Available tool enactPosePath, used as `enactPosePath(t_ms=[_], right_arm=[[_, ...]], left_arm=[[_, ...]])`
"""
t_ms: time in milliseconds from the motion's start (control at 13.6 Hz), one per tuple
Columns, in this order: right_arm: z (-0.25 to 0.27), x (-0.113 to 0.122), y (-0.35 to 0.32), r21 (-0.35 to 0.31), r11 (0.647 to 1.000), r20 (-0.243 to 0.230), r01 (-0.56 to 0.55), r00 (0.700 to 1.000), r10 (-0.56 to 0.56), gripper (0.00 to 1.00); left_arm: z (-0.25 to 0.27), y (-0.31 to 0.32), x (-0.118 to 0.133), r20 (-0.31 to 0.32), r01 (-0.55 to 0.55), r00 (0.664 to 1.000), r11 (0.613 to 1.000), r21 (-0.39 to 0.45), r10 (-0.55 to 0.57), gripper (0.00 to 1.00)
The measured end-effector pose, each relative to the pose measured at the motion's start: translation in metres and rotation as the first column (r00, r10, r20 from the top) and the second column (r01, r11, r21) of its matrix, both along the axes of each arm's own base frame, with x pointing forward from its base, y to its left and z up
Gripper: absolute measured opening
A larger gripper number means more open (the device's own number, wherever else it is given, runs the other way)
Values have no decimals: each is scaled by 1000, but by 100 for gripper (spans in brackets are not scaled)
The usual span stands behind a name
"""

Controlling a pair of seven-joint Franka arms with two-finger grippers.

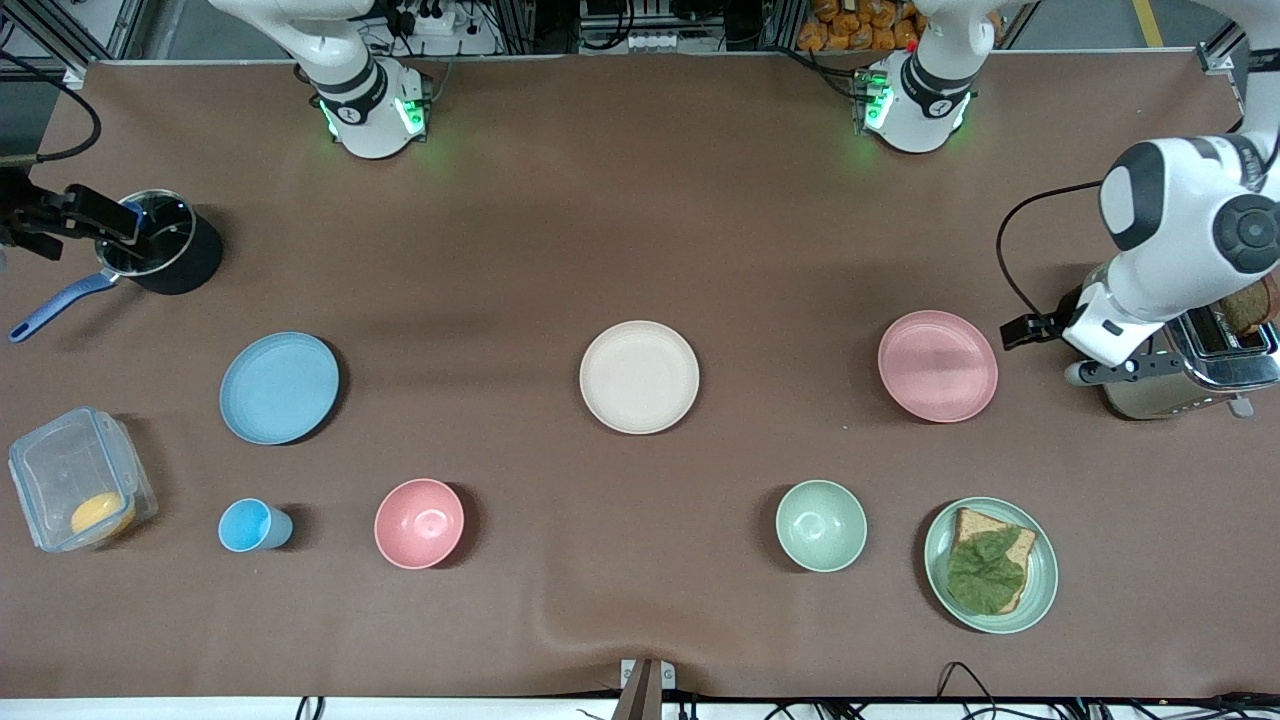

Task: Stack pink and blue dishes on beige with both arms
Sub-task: 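Reach the left gripper down to the rim of the pink plate, then grip the pink plate rim while the right gripper reaches the blue plate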

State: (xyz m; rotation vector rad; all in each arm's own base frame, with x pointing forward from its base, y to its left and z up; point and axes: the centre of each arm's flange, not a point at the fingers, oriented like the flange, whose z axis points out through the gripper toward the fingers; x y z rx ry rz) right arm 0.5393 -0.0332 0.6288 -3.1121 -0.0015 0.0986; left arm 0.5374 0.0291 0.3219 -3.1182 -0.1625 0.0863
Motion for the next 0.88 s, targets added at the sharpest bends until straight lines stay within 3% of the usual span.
enactPosePath(t_ms=[660, 733, 880], right_arm=[[-2, 1, 1, 0, 1000, -3, -3, 1000, 3, 100], [-3, 1, 1, 0, 1000, -3, -3, 1000, 3, 100], [-10, 3, 1, 0, 1000, -2, -2, 1000, 2, 100]], left_arm=[[-106, 20, 2, 27, -38, 999, 998, -46, 39, 96], [-112, 20, 2, 28, -38, 999, 998, -49, 40, 91], [-122, 19, 1, 26, -39, 999, 998, -54, 40, 67]])
